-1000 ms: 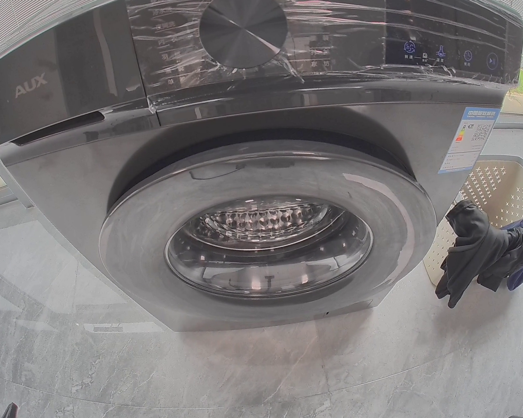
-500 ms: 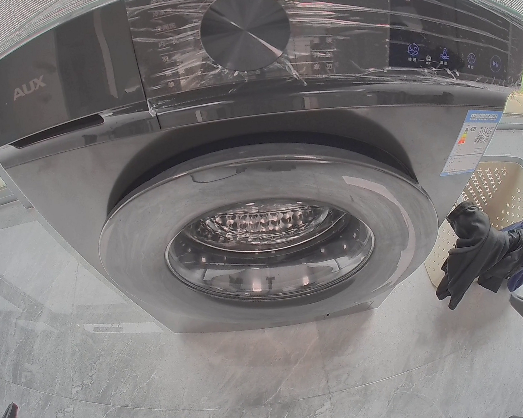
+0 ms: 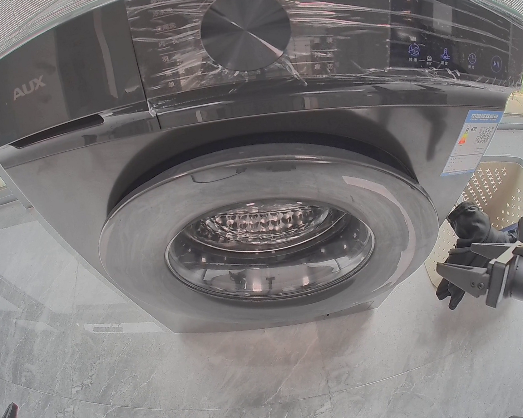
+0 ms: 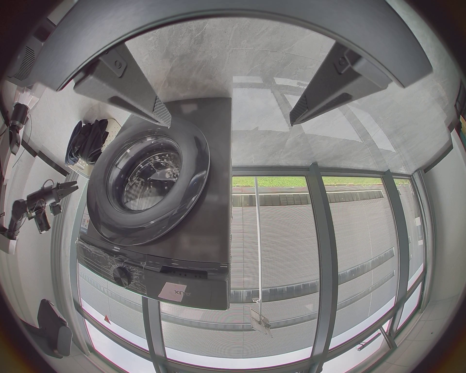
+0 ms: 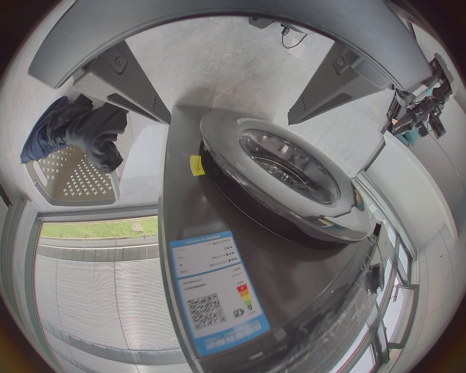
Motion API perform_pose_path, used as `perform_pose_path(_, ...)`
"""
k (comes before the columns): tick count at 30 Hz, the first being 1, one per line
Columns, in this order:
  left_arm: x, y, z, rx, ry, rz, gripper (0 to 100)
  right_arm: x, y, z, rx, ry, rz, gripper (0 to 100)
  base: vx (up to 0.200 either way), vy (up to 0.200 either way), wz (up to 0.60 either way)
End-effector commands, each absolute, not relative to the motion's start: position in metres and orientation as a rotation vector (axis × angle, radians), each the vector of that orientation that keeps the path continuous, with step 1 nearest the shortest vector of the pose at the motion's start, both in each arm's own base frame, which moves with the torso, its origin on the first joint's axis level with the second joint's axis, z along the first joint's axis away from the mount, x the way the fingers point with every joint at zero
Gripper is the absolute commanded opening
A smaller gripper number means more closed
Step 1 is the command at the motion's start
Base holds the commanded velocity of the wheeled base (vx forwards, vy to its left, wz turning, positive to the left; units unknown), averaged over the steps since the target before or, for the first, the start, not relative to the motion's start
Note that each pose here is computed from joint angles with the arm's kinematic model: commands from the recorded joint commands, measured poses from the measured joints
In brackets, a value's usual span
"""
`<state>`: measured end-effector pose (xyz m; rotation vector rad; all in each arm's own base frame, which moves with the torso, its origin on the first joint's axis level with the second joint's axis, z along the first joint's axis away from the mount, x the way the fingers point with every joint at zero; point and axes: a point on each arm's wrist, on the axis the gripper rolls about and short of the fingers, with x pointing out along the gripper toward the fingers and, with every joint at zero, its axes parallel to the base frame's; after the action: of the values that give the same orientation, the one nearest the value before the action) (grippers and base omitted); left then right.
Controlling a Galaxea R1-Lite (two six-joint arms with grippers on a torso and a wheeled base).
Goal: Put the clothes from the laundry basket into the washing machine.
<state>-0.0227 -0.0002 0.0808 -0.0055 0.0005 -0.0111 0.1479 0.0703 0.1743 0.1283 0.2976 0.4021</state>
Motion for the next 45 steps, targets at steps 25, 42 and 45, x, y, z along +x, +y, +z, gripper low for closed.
perform_pose_path(25,-0.023,0.000,0.076,-0.008,0.003,-0.011,100,0.203,0.109,0.167,0.048,0.390,0.498,100,0.000,0.000,0.00)
perform_pose_path(42,-0.023,0.000,0.076,-0.009,0.003,-0.011,100,0.218,0.111,0.167,0.031,0.386,0.497,100,-0.071,0.000,0.00)
perform_pose_path(45,-0.023,0.000,0.076,-0.009,0.003,-0.011,100,0.217,0.113,0.163,0.023,0.403,0.510,100,0.000,0.000,0.00)
